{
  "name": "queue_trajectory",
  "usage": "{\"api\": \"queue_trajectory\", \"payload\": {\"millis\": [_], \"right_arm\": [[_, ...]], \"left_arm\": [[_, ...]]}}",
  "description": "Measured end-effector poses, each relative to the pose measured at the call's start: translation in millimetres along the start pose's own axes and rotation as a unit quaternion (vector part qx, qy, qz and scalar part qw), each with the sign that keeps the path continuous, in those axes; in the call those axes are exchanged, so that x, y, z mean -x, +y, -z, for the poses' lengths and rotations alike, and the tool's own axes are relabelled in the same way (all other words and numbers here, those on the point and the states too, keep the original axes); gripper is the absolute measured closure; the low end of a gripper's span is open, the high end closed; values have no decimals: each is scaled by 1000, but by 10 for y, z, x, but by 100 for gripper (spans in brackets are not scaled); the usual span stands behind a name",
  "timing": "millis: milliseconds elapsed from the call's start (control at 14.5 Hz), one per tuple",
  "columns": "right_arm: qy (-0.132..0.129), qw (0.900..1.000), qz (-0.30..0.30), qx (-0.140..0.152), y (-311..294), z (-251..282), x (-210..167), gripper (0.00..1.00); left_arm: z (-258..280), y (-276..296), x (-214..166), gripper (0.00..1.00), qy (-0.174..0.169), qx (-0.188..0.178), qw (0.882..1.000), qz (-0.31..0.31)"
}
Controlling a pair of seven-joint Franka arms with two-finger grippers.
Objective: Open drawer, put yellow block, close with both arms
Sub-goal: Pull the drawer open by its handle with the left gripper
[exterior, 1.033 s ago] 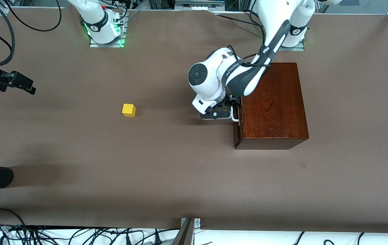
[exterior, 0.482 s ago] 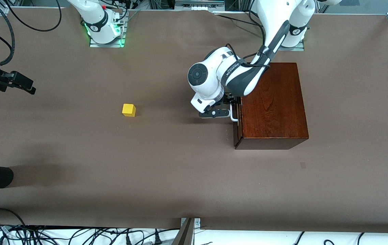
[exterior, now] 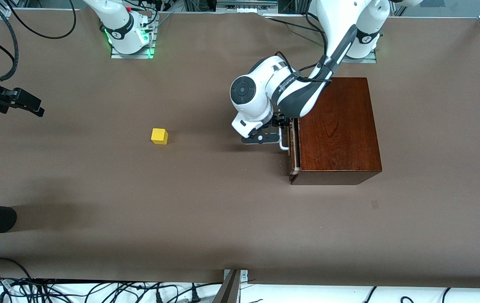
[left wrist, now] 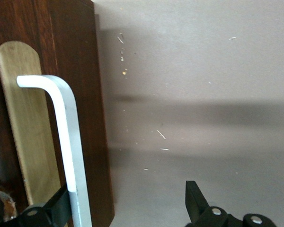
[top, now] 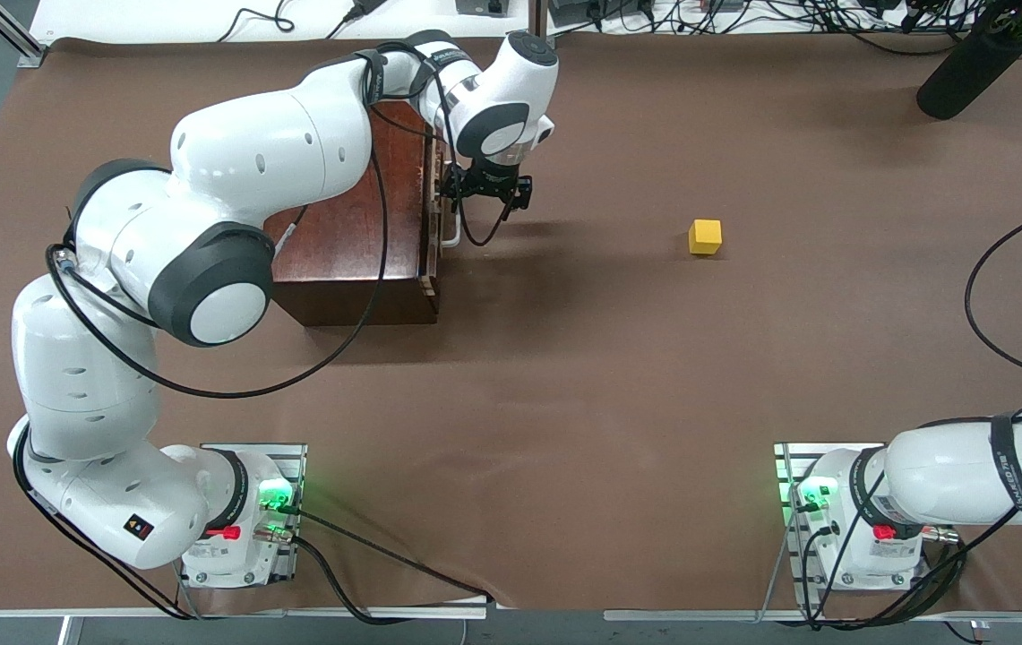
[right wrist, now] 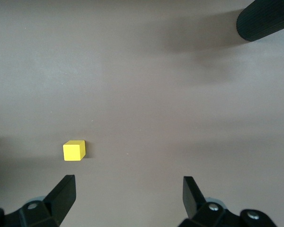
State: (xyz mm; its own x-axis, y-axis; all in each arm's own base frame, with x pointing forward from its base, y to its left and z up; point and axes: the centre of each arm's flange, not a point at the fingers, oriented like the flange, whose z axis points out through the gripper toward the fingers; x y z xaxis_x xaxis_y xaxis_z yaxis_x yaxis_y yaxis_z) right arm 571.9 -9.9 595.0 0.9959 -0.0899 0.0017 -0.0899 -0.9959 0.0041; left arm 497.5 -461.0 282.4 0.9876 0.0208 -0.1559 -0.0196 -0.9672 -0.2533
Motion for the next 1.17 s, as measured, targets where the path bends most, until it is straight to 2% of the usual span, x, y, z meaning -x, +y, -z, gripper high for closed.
{"api": "queue_trajectory", "payload": {"millis": [1171], "right_arm": [[0, 1000, 0, 0, 0, 0, 0, 0]], "left_arm": [[101, 470, 56, 0, 16, 18, 1000, -9]]}}
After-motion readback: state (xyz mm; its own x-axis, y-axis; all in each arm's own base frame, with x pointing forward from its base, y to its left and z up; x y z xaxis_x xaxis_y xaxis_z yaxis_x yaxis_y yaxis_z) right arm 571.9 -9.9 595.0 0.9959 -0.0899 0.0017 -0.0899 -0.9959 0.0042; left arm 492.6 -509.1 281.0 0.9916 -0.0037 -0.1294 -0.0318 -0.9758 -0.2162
